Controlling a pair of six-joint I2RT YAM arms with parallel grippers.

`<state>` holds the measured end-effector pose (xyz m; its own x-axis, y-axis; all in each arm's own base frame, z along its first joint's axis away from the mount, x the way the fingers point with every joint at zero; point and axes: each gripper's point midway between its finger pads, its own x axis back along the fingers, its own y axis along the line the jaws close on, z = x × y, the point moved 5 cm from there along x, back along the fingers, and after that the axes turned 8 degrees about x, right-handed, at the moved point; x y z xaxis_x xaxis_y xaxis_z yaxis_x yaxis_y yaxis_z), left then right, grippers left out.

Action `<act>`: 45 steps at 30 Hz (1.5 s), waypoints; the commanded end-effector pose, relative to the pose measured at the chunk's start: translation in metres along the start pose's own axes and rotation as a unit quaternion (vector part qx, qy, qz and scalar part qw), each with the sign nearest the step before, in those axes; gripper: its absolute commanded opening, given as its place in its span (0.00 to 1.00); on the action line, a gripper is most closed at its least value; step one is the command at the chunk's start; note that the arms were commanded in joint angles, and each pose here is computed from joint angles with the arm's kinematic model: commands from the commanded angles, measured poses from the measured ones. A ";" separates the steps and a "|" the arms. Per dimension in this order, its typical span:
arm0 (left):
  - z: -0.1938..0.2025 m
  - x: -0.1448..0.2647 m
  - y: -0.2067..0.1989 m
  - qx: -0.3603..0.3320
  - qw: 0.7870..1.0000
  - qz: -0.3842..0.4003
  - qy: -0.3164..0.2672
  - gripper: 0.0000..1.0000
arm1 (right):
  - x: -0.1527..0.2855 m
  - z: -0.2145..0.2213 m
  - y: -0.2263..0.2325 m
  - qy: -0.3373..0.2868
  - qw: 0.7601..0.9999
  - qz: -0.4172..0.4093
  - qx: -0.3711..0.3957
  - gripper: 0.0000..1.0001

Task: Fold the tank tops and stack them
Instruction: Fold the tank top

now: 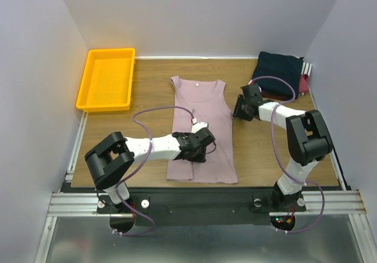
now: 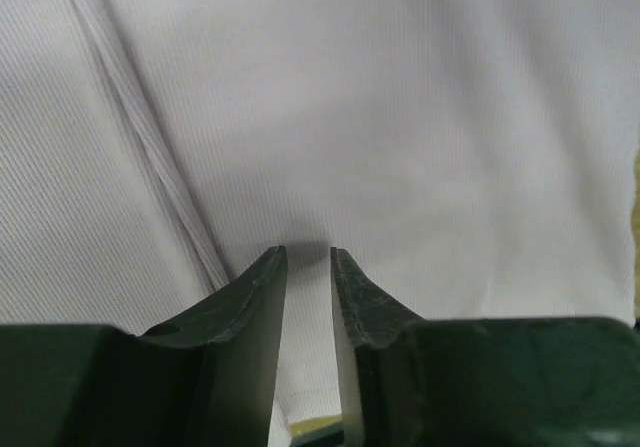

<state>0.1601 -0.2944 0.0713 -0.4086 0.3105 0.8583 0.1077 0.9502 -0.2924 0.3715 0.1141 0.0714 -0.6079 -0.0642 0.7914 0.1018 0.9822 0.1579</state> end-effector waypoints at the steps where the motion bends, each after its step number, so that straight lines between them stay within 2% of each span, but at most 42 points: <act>1: -0.018 0.034 -0.028 -0.020 0.999 0.034 -0.031 0.38 | 0.012 -0.018 0.012 -0.027 0.999 -0.025 -0.006 0.46; 5: -0.018 0.054 -0.070 -0.034 0.995 0.088 -0.045 0.44 | 0.025 -0.020 0.009 -0.042 0.999 -0.023 -0.015 0.45; 9: 0.002 0.059 -0.110 -0.057 0.991 0.114 -0.037 0.45 | 0.040 -0.027 0.006 -0.067 0.997 -0.017 -0.028 0.45; 12: 0.024 0.051 -0.135 -0.069 0.991 0.113 -0.021 0.45 | 0.049 -0.035 -0.002 -0.091 0.995 0.009 -0.035 0.45; 13: 0.032 0.039 -0.138 -0.075 0.992 0.098 -0.015 0.45 | 0.050 -0.038 -0.006 -0.093 0.995 0.013 -0.037 0.45; 17: 0.047 0.033 -0.166 -0.082 0.992 0.095 -0.014 0.46 | 0.052 -0.052 -0.035 -0.088 0.993 0.011 -0.079 0.40; 19: 0.054 0.019 -0.164 -0.087 0.994 0.069 -0.013 0.46 | 0.057 -0.059 -0.042 -0.093 0.992 0.006 -0.087 0.40; 27: 0.069 0.011 -0.171 -0.115 0.993 0.005 -0.037 0.46 | 0.065 -0.068 -0.038 -0.100 0.991 -0.012 -0.093 0.40; 39: 0.080 0.002 -0.167 -0.124 0.992 -0.012 -0.027 0.46 | 0.060 -0.064 -0.034 -0.084 0.992 -0.031 -0.093 0.40; 45: 0.082 -0.002 -0.164 -0.127 0.992 -0.008 -0.024 0.40 | 0.055 -0.057 -0.030 -0.070 0.993 -0.048 -0.088 0.40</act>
<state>0.0664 -0.4508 0.0801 -0.4267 0.2990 0.8536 0.3294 0.9303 -0.1612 0.3698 0.0640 0.1259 -0.6867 -0.0725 0.7233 0.2122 0.9316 0.2950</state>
